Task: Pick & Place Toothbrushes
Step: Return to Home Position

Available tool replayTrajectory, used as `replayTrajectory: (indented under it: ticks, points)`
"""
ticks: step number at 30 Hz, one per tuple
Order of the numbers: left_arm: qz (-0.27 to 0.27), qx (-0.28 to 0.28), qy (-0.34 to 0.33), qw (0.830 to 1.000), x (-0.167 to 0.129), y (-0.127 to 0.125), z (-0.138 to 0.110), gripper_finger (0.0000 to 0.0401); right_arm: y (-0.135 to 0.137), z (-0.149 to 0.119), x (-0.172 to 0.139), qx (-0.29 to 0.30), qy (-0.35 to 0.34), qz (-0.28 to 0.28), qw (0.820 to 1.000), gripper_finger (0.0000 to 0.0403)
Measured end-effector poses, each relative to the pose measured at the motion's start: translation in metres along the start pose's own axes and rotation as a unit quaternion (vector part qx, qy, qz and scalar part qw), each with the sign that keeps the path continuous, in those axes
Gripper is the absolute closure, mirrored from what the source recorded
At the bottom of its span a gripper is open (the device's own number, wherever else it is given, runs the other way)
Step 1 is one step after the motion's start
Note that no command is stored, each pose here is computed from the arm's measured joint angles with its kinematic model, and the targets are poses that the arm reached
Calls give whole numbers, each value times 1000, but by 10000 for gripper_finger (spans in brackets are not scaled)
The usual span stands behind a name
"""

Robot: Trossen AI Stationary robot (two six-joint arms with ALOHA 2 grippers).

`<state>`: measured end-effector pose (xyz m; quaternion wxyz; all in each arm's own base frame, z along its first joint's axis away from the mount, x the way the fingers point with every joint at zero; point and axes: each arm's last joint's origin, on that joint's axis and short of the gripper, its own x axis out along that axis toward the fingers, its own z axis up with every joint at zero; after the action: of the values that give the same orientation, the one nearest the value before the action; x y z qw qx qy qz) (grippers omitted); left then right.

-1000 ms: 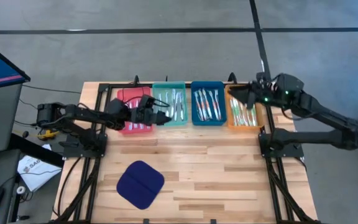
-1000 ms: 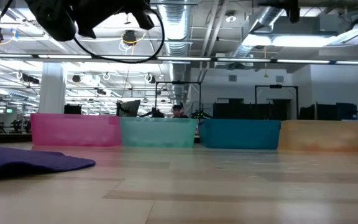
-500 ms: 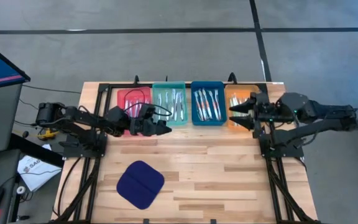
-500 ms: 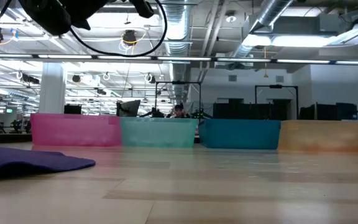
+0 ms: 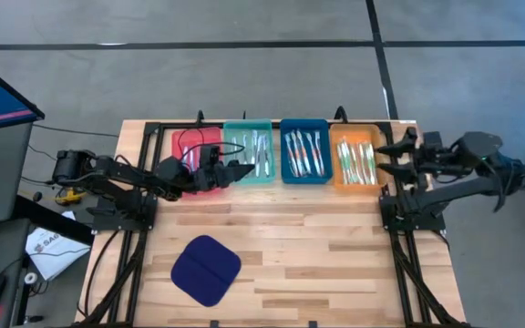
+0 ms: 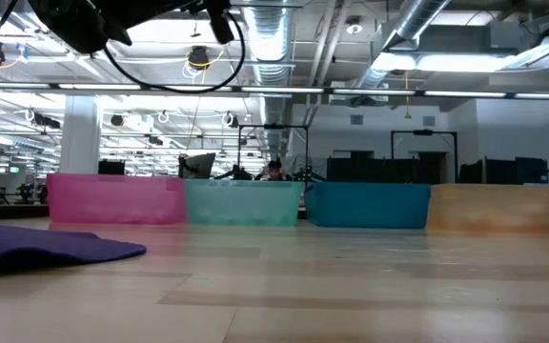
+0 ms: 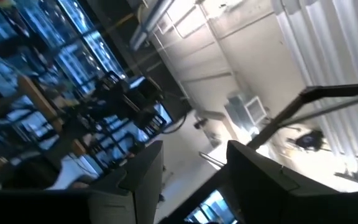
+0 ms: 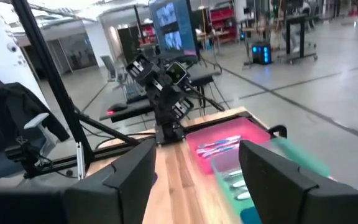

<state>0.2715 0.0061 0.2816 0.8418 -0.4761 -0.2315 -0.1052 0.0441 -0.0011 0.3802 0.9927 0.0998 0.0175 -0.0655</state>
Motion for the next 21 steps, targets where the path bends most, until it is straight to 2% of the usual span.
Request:
replayTrajectory:
  ticks: [4, 11, 14, 17, 20, 21]
  points:
    - [26, 14, -16, 999, 0, 3, 0, 229, -8, -19, -12, -6, -19, 4, 1000, 178]
    - [50, 16, -44, 998, 0, 5, 1, 229, -23, -68, -28, 8, -74, 16, 997, 178]
    - [55, 17, -48, 997, 0, 5, 1, 229, -23, -81, -19, -6, -41, 9, 999, 178]
    - [69, 17, -50, 996, 0, 7, 0, 229, -20, -77, -13, -12, -60, 10, 998, 178]
    - [81, 15, -61, 995, 0, 7, -2, 229, -22, -93, -6, -33, -37, 8, 999, 178]
    - [86, 15, -62, 994, 0, 7, -3, 229, -21, -91, -5, -27, -60, 10, 998, 178]
